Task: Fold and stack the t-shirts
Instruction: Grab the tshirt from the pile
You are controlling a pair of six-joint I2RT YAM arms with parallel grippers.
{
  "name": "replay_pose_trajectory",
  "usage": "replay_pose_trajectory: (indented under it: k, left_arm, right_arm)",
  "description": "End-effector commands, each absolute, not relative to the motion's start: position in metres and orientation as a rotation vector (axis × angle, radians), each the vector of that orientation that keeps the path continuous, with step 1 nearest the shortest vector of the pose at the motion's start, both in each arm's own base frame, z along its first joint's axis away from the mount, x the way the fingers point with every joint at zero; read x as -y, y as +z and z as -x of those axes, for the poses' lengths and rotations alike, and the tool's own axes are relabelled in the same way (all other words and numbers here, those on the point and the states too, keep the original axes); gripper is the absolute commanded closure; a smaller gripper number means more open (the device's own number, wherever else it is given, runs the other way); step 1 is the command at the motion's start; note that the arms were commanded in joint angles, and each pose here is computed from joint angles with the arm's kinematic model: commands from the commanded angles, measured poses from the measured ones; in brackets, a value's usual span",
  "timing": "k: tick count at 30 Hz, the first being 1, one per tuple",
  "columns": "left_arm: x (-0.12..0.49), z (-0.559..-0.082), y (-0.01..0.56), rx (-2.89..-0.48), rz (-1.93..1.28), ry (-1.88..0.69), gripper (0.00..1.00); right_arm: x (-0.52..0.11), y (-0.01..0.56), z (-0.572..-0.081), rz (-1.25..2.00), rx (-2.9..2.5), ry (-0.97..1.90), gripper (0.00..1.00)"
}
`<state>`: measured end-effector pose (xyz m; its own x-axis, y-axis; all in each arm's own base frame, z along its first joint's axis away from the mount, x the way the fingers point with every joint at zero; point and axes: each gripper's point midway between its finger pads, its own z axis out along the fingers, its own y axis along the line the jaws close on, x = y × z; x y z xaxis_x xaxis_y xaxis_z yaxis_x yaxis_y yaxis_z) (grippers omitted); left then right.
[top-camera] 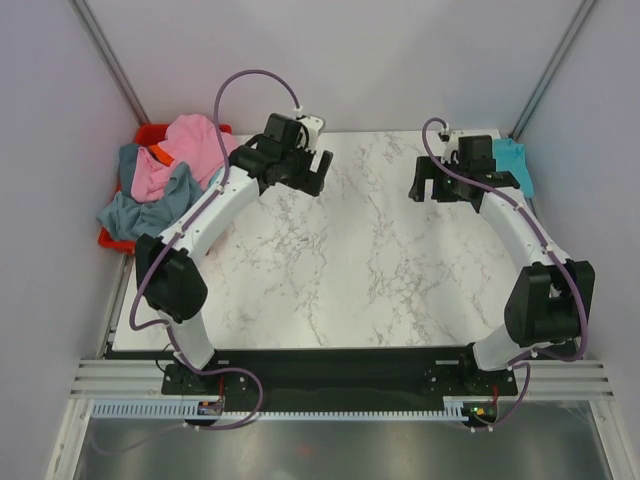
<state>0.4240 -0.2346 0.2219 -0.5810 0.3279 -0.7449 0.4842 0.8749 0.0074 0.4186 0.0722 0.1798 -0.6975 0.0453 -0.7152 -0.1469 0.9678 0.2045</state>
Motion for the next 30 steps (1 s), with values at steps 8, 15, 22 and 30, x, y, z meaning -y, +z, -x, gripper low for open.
replay_pose_trajectory:
  k: [8, 15, 22, 30]
  left_arm:
    - [0.194, -0.424, 0.275, -2.12, -0.82, 0.002, 0.01]
    - [0.104, -0.437, 0.262, -2.219, -0.542, 0.203, 0.06]
    - [0.05, -0.486, 0.24, -2.228, -0.353, 0.083, 0.21]
    - [0.0, -0.532, 0.183, -2.358, -0.21, 0.193, 0.27]
  right_arm:
    - [-0.117, 0.212, -0.413, 0.263, -2.225, 0.571, 0.02]
    - [-0.134, 0.202, -0.423, 0.26, -2.251, 0.658, 0.02]
    - [-0.13, 0.204, -0.428, 0.498, -2.239, 0.485, 0.02]
    - [-0.133, 0.199, -0.422, 0.438, -2.232, 0.521, 0.02]
